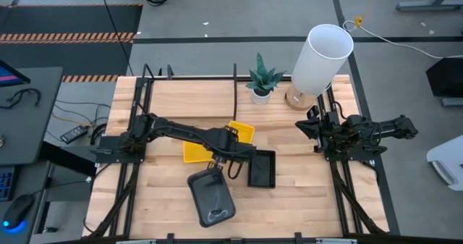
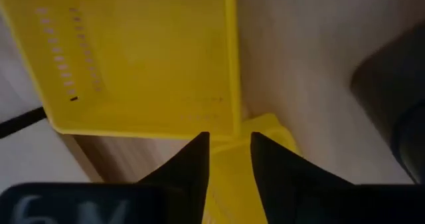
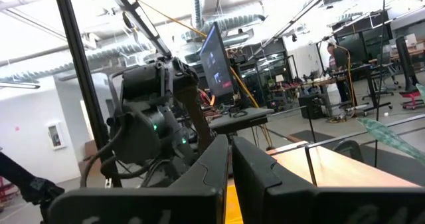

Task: Stack baskets on shelf by color
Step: Put the stacked transparent black bins on the shelf

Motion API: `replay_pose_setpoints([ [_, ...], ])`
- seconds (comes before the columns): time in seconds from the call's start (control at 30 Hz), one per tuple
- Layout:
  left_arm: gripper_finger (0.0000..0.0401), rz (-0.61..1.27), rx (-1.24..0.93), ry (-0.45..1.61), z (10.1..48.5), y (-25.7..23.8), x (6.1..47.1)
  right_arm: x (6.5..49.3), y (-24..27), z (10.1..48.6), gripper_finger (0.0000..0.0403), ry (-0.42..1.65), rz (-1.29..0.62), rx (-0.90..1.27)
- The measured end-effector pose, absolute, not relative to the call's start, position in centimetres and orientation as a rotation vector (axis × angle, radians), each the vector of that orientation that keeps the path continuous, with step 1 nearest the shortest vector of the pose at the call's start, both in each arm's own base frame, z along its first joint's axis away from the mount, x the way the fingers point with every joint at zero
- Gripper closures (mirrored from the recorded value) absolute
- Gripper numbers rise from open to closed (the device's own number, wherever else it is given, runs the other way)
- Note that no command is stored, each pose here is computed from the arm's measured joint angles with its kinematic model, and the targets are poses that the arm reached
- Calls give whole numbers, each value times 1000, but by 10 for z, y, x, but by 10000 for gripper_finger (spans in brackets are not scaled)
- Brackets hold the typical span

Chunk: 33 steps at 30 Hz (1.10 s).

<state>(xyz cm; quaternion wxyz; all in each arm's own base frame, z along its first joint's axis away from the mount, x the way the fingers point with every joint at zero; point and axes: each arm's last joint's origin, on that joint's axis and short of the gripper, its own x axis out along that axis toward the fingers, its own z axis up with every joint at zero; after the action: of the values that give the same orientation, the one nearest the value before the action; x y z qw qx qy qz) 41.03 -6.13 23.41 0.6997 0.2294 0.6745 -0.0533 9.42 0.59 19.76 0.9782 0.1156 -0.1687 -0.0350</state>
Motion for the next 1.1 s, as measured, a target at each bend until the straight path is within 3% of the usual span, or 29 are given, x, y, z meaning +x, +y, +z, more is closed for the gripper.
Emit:
replay_pose_setpoints([
  [0.33,315,-55,300,1260,300,-77,384,94,6,198,376,-340,-70,233],
  [0.5,316,-20,190,1266,307,-103,369,94,6,198,376,-340,-71,233],
  [0.7,296,103,226,1292,307,-126,354,94,6,198,376,-340,-70,233],
  [1.1,290,81,390,1225,308,-165,337,94,6,198,376,-340,-70,233],
])
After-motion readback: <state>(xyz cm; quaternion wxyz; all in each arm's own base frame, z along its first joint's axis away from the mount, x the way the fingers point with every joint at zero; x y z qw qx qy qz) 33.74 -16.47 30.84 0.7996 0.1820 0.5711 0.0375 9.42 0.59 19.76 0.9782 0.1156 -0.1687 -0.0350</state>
